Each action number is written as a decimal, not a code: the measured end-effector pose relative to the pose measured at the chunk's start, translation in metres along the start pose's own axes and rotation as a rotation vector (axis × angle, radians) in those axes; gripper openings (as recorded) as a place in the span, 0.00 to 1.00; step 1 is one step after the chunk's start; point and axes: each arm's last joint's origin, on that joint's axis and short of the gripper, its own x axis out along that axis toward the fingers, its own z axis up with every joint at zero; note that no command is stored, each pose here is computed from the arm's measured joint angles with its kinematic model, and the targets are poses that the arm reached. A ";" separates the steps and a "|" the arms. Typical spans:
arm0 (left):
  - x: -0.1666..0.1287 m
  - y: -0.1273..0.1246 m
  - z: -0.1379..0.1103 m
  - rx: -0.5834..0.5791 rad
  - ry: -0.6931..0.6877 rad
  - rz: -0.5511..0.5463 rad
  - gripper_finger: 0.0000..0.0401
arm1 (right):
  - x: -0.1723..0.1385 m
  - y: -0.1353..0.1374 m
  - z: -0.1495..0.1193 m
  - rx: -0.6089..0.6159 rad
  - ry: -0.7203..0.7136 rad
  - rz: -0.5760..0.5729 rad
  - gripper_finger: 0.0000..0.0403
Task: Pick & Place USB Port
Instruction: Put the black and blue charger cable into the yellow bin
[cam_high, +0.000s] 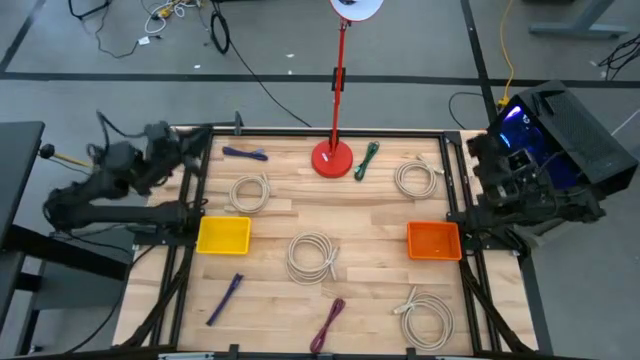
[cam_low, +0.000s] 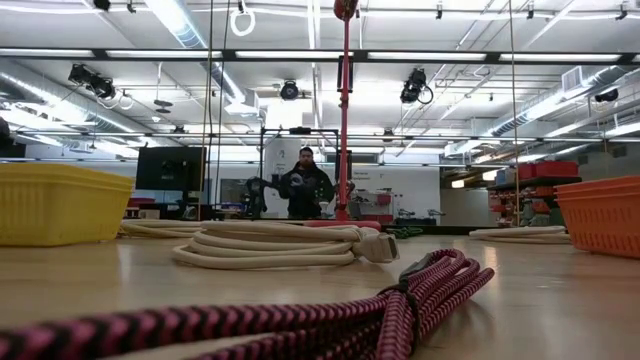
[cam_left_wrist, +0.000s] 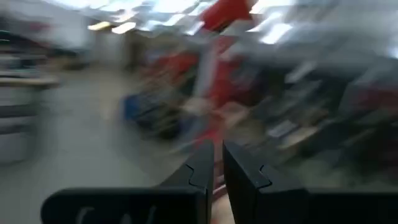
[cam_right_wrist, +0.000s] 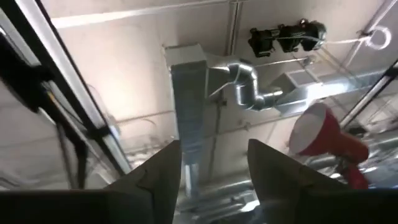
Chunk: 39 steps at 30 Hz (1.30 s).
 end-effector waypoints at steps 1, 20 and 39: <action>0.004 -0.002 0.009 0.066 0.045 0.059 0.09 | 0.013 0.002 0.002 -0.006 0.011 -0.035 0.47; 0.139 0.055 -0.077 0.621 1.100 0.063 0.09 | 0.140 0.034 -0.023 -0.198 0.611 0.007 0.47; 0.204 0.099 -0.193 0.709 1.572 -0.169 0.52 | 0.147 0.034 -0.066 -0.088 0.670 0.013 0.47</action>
